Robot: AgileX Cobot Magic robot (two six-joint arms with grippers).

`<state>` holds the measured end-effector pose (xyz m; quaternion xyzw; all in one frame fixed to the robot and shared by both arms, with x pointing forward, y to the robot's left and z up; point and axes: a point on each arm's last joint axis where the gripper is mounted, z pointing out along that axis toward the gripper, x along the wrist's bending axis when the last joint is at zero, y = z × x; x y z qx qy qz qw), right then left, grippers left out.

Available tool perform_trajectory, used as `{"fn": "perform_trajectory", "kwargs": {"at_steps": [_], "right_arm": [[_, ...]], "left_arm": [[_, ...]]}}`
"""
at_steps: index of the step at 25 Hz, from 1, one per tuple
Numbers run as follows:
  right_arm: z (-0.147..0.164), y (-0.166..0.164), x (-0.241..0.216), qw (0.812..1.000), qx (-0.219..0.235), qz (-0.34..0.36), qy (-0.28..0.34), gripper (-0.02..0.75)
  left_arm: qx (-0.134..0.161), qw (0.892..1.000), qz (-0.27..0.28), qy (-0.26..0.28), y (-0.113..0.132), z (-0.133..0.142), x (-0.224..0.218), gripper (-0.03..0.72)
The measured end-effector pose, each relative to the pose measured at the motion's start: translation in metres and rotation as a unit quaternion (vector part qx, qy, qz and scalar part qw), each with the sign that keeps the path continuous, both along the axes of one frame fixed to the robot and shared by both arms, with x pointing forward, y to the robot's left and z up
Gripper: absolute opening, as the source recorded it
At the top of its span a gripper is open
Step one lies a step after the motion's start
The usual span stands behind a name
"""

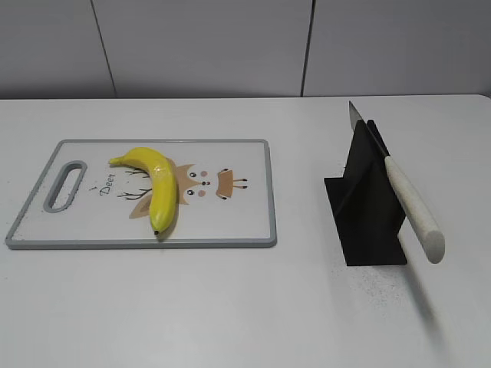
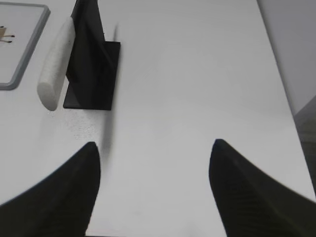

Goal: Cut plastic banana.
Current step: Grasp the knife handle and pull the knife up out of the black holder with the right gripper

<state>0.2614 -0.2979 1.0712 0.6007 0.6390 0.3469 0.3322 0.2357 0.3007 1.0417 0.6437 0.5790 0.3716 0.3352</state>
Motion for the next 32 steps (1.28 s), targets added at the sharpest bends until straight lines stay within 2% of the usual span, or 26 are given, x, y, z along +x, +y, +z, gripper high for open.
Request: {"fn": "perform_trajectory", "kwargs": {"at_steps": [11,18,22,27,32], "right_arm": [[0.038,0.012,0.069,0.986,0.034,0.019,0.161,0.519],[0.045,0.03,0.112,0.97,0.069,0.059,0.225,0.519],[0.044,0.05,0.139,0.954,0.053,0.103,0.275,0.519],[0.039,0.069,0.181,0.936,0.041,0.12,0.328,0.517],[0.022,0.097,0.212,0.919,0.007,0.142,0.368,0.472]], "left_arm": [[0.0,1.0,0.0,0.0,0.0,0.0,0.0,0.471],[0.0,1.0,0.0,0.0,0.0,0.0,0.0,0.471],[0.0,1.0,0.0,0.0,0.0,0.0,0.0,0.471],[0.0,1.0,0.0,0.0,0.0,0.0,0.0,0.471],[0.0,1.0,0.0,0.0,0.0,0.0,0.0,0.471]]}}
